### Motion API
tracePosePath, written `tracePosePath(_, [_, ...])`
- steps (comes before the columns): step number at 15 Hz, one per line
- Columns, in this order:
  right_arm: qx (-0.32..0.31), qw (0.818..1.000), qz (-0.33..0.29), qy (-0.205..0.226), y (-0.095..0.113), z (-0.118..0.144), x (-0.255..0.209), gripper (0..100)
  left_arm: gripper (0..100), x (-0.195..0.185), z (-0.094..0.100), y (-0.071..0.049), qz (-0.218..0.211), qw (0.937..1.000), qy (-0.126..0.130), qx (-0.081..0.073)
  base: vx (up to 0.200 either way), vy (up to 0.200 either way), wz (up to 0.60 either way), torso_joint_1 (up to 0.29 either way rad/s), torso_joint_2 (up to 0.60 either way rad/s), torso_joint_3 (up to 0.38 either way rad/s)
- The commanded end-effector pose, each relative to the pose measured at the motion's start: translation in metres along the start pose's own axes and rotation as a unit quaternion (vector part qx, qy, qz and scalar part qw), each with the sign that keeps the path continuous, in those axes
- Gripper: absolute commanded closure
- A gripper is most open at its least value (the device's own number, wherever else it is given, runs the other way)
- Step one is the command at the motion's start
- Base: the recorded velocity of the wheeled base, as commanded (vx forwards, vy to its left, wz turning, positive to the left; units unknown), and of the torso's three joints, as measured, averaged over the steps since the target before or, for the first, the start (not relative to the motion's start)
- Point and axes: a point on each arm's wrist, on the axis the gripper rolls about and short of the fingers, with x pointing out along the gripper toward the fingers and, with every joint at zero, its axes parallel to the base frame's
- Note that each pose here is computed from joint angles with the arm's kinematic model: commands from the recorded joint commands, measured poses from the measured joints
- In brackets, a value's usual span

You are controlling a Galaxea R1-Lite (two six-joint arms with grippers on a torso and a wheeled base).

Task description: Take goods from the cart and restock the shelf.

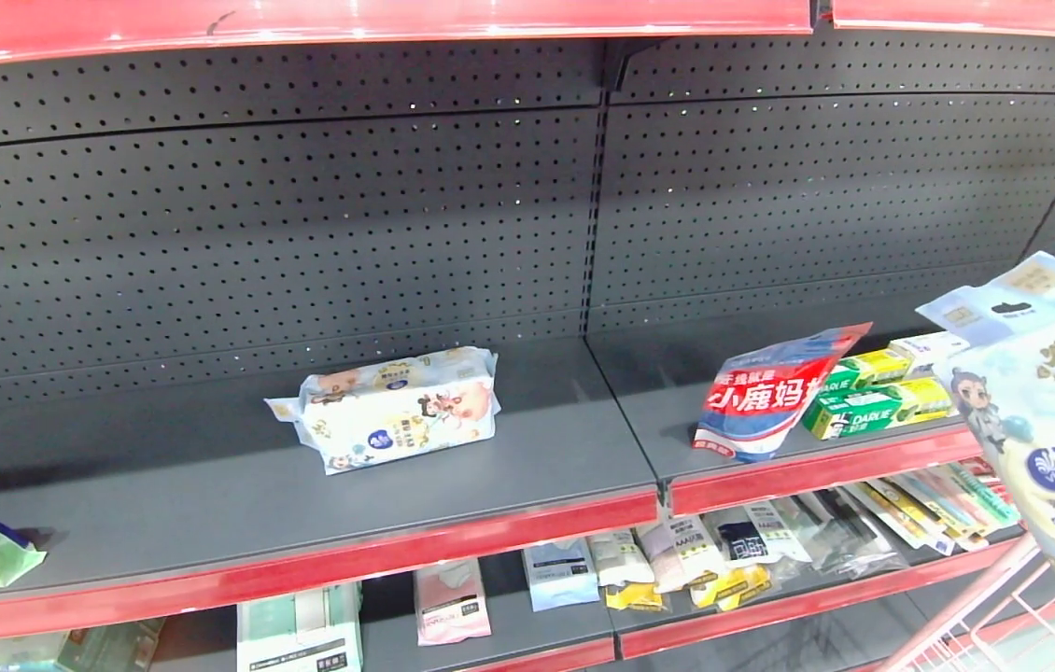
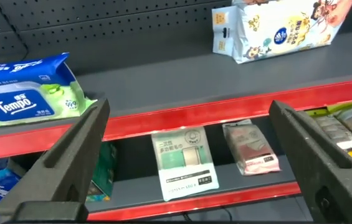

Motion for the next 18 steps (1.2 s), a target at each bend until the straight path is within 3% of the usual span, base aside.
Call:
tracePosePath(1, [0.004, 1.0, -0.01, 0.011, -0.002, 0.012, 0.007, 100, 0, 0.0, 0.0, 0.0, 0.001, 1.0, 0.001, 0.0, 0.0, 0.0, 0.0, 0.0, 0.0, 0.0])
tracePosePath(2, [0.008, 1.0, -0.01, 0.01, -0.004, 0.018, 0.009, 100, 0, 0.0, 0.0, 0.0, -0.002, 1.0, 0.003, -0.002, 0.0, 0.0, 0.0, 0.0, 0.0, 0.0])
tracePosePath(3, [0.016, 1.0, -0.007, 0.007, -0.004, 0.02, 0.009, 100, 0, -0.001, 0.023, 0.002, -0.067, 0.9977, -0.011, 0.003, 0.0, 0.0, 0.0, 0.0, 0.0, 0.0])
tracePosePath(4, [0.016, 1.0, -0.007, 0.006, -0.004, 0.02, 0.009, 100, 0, 0.0, 0.027, 0.002, -0.072, 0.9974, -0.011, 0.003, 0.0, 0.0, 0.0, 0.0, 0.0, 0.0])
tracePosePath(5, [0.02, 1.0, 0.001, 0.007, -0.003, 0.017, 0.008, 100, 0, 0.044, 0.129, 0.007, -0.063, 0.9973, 0.025, -0.028, 0.0, 0.0, 0.0, 0.0, 0.0, 0.0])
tracePosePath(6, [0.019, 1.0, 0.006, 0.012, -0.002, 0.013, 0.008, 100, 0, 0.064, 0.16, 0.007, -0.056, 0.9964, 0.026, -0.059, 0.0, 0.0, 0.0, 0.0, 0.0, 0.0])
tracePosePath(7, [0.016, 1.0, 0.008, 0.018, -0.001, 0.008, 0.009, 100, 0, 0.095, 0.153, 0.003, -0.053, 0.9932, 0.09, -0.052, 0.0, 0.0, 0.0, 0.0, 0.0, 0.0])
tracePosePath(8, [0.015, 1.0, 0.004, 0.018, -0.001, 0.01, 0.01, 100, 0, 0.11, 0.137, -0.001, -0.054, 0.9887, 0.132, -0.046, 0.0, 0.0, 0.0, 0.0, 0.0, 0.0])
tracePosePath(9, [0.016, 1.0, 0.001, 0.018, -0.001, 0.01, 0.01, 100, 0, 0.116, 0.13, -0.002, -0.055, 0.9868, 0.147, -0.04, 0.0, 0.0, 0.0, 0.0, 0.0, 0.0])
tracePosePath(10, [0.016, 1.0, -0.009, 0.022, -0.002, 0.01, 0.01, 100, 0, 0.151, 0.122, -0.007, -0.063, 0.9838, 0.168, 0.008, 0.0, 0.0, 0.0, 0.0, 0.0, 0.0])
tracePosePath(12, [0.018, 0.999, -0.037, 0.03, -0.003, 0.009, 0.011, 100, 0, 0.19, 0.117, -0.007, -0.055, 0.9811, 0.179, 0.048, 0.0, 0.0, 0.0, 0.0, 0.0, 0.0])
tracePosePath(13, [0.019, 0.999, -0.037, 0.028, -0.002, 0.007, 0.009, 100, 0, 0.213, 0.113, 0.0, -0.049, 0.9742, 0.201, 0.09, 0.0, 0.0, 0.0, 0.0, 0.0, 0.0])
tracePosePath(15, [0.019, 0.999, -0.036, 0.031, -0.002, 0.006, 0.009, 100, 0, 0.249, 0.11, 0.011, -0.072, 0.9619, 0.214, 0.154, 0.0, 0.0, 0.0, 0.0, 0.0, 0.0])
tracePosePath(16, [0.018, 0.999, -0.036, 0.036, -0.002, 0.006, 0.011, 100, 0, 0.279, 0.11, 0.01, -0.149, 0.9518, 0.206, 0.172, 0.0, 0.0, 0.0, 0.0, 0.0, 0.0])
tracePosePath(17, [0.017, 0.999, -0.035, 0.037, -0.002, 0.006, 0.011, 100, 0, 0.304, 0.108, 0.002, -0.198, 0.9427, 0.208, 0.17, 0.0, 0.0, 0.0, 0.0, 0.0, 0.0])
tracePosePath(18, [0.016, 0.999, -0.035, 0.037, -0.002, 0.006, 0.011, 100, 0, 0.313, 0.107, -0.003, -0.214, 0.9396, 0.209, 0.167, 0.0, 0.0, 0.0, 0.0, 0.0, 0.0])
